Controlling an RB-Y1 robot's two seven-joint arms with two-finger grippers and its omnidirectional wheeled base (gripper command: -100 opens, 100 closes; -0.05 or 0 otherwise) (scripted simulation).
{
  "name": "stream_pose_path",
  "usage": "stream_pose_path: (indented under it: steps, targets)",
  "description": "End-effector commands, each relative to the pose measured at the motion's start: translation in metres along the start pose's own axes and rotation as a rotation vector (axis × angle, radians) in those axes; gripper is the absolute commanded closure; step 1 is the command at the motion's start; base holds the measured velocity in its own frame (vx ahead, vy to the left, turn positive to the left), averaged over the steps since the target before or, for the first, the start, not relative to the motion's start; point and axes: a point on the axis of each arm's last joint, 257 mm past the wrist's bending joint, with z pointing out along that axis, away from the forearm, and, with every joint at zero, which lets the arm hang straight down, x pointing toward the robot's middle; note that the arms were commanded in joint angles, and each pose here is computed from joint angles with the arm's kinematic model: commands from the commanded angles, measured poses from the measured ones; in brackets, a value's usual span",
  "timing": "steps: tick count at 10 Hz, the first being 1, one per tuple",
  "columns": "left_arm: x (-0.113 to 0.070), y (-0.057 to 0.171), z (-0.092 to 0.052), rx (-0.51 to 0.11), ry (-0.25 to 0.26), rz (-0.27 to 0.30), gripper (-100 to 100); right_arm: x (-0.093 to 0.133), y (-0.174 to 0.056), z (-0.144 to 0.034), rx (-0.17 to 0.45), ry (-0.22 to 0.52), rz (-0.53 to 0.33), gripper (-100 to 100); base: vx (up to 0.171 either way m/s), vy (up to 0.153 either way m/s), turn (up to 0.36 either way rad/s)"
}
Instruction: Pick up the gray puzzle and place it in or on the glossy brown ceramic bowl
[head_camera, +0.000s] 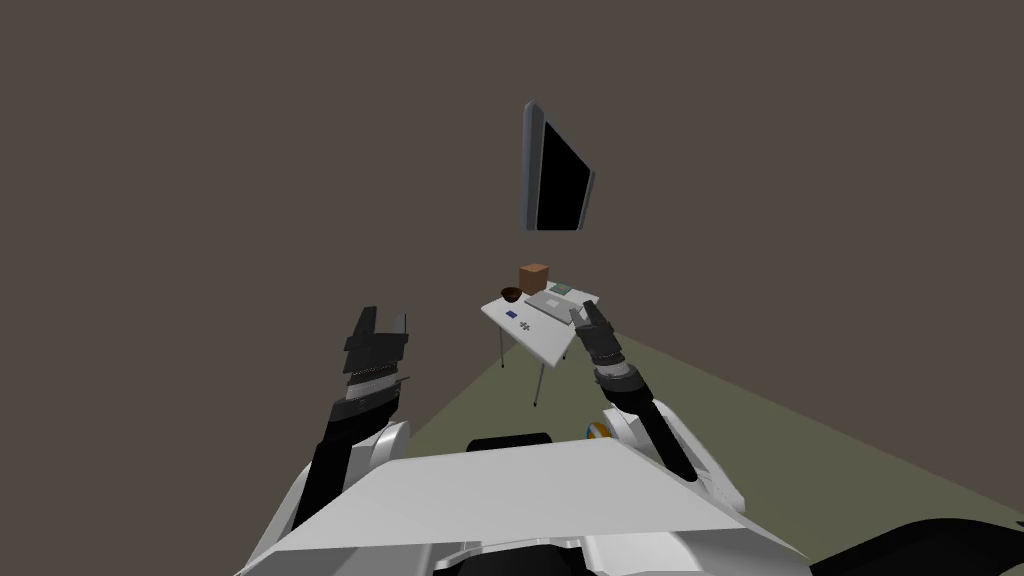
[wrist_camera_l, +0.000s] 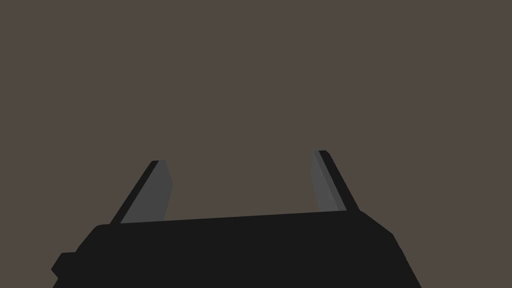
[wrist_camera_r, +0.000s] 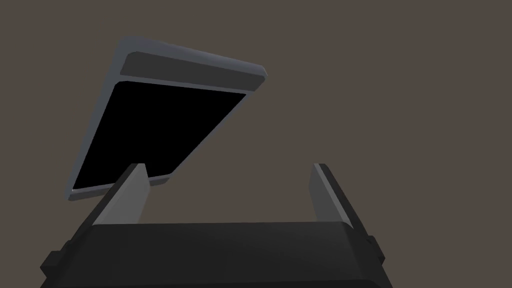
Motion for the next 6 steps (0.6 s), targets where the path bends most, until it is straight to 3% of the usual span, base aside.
stream_pose_path:
  steps: [1,6]
  targets:
    - [0.0,0.0,0.0,0.0,0.0,0.0,0,0.005,-0.008,-0.003,0.021,0.034,-0.007,-100,-0.014,0.0,0.05]
    - [0.0,0.0,0.0,0.0,0.0,0.0,0,0.021,-0.045,-0.021,0.144,0.178,-0.039,-100,-0.015,0.0,0.08]
